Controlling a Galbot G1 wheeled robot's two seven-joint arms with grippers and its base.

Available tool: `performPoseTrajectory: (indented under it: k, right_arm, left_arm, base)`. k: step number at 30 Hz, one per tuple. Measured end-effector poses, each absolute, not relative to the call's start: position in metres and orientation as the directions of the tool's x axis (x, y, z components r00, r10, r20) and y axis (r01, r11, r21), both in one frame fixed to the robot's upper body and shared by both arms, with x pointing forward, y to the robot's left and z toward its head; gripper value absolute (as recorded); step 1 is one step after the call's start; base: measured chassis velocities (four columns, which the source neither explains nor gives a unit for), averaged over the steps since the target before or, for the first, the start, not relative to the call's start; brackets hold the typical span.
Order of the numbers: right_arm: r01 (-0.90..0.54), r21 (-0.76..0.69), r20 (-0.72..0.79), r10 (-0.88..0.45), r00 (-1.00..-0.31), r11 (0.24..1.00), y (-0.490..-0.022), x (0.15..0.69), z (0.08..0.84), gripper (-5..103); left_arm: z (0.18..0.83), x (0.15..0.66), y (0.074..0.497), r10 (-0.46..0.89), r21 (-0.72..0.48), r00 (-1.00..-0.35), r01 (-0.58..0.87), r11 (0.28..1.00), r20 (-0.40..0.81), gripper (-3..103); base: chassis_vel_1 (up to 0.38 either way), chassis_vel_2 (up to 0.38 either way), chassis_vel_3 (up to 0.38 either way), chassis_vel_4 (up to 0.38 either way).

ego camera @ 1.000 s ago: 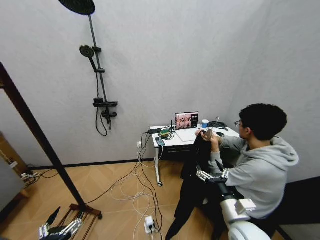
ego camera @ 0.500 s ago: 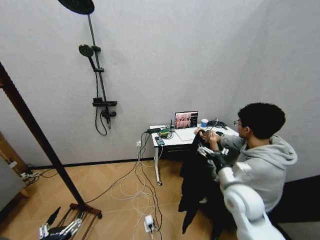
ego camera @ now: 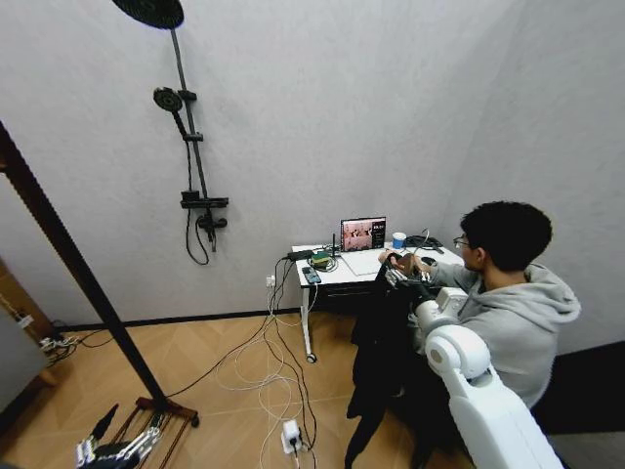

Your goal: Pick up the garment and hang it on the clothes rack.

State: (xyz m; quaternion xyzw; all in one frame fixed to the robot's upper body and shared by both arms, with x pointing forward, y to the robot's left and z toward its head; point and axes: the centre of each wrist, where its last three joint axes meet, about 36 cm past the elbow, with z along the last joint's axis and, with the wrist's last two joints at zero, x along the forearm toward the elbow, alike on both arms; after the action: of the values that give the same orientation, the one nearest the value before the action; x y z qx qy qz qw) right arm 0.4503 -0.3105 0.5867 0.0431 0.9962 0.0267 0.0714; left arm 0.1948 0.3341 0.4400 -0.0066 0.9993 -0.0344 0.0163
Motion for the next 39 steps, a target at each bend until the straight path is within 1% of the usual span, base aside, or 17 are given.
performPoseTrajectory:
  k: [2,3,5,6,9,10,11,13,20,22,25,27,30,33,39]
  right_arm:
    - [0.078,0.056,-0.141,0.085,-0.986,0.995,-0.312,0.449,0.586,48]
    - [0.078,0.056,-0.141,0.085,-0.986,0.995,-0.312,0.449,0.586,48]
    - [0.072,0.047,-0.146,0.078,-0.986,0.996,-0.312,0.447,0.587,37]
    - [0.072,0.047,-0.146,0.078,-0.986,0.996,-0.312,0.447,0.587,37]
    - [0.068,0.039,-0.152,0.073,-0.986,0.997,-0.312,0.444,0.588,21]
    - [0.068,0.039,-0.152,0.073,-0.986,0.997,-0.312,0.444,0.588,21]
    - [0.066,0.038,-0.153,0.072,-0.986,0.997,-0.312,0.443,0.588,16]
    - [0.059,0.038,-0.156,0.064,-0.986,0.998,-0.31,0.441,0.589,10]
    - [0.017,0.03,-0.17,0.021,-0.985,0.999,-0.304,0.432,0.592,10]
    - [-0.049,0.03,-0.195,-0.042,-0.98,0.998,-0.295,0.421,0.595,10]
    - [-0.075,0.03,-0.206,-0.067,-0.976,0.997,-0.292,0.417,0.596,10]
    - [-0.138,0.031,-0.228,-0.127,-0.965,0.99,-0.285,0.406,0.598,10]
    - [-0.176,0.032,-0.228,-0.164,-0.96,0.984,-0.279,0.397,0.599,10]
    - [-0.206,0.019,-0.218,-0.197,-0.956,0.978,-0.277,0.392,0.597,10]
    - [-0.227,0.012,-0.218,-0.22,-0.951,0.974,-0.273,0.384,0.596,10]
  left_arm:
    - [0.44,0.195,0.334,-0.014,-0.069,-0.999,-0.012,0.998,-0.032,100]
    - [0.44,0.195,0.334,-0.014,-0.069,-0.999,-0.012,0.998,-0.032,100]
    - [0.44,0.195,0.334,-0.014,-0.069,-0.999,-0.012,0.998,-0.032,100]
    - [0.44,0.195,0.334,-0.014,-0.069,-0.999,-0.012,0.998,-0.032,100]
    - [0.44,0.195,0.334,-0.014,-0.069,-0.999,-0.012,0.998,-0.032,100]
    - [0.44,0.195,0.334,-0.014,-0.069,-0.999,-0.012,0.998,-0.032,100]
    - [0.44,0.195,0.334,-0.014,-0.069,-0.999,-0.012,0.998,-0.032,100]
    - [0.44,0.195,0.334,-0.014,-0.069,-0.999,-0.012,0.998,-0.032,100]
    - [0.44,0.195,0.334,-0.014,-0.069,-0.999,-0.012,0.998,-0.032,100]
    - [0.44,0.195,0.334,-0.014,-0.069,-0.999,-0.012,0.998,-0.032,100]
    - [0.44,0.195,0.334,-0.014,-0.069,-0.999,-0.012,0.998,-0.032,100]
    - [0.44,0.195,0.334,-0.014,-0.069,-0.999,-0.012,0.998,-0.032,100]
    - [0.44,0.195,0.334,-0.014,-0.069,-0.999,-0.012,0.998,-0.032,100]
    - [0.44,0.195,0.334,-0.014,-0.069,-0.999,-0.012,0.998,-0.032,100]
    - [0.44,0.195,0.334,-0.014,-0.069,-0.999,-0.012,0.998,-0.032,100]
  base:
    - [0.0,0.0,0.0,0.0]
    - [0.0,0.0,0.0,0.0]
    - [0.0,0.0,0.0,0.0]
    - [0.0,0.0,0.0,0.0]
    - [0.0,0.0,0.0,0.0]
    - [0.0,0.0,0.0,0.0]
    - [0.0,0.0,0.0,0.0]
    - [0.0,0.0,0.0,0.0]
    - [0.0,0.0,0.0,0.0]
    - [0.019,0.02,0.027,0.007]
    - [0.038,0.041,0.049,0.042]
    - [0.055,0.059,0.078,0.065]
    - [0.067,0.083,0.081,0.072]
    - [0.088,0.084,0.086,0.084]
    - [0.112,0.105,0.1,0.095]
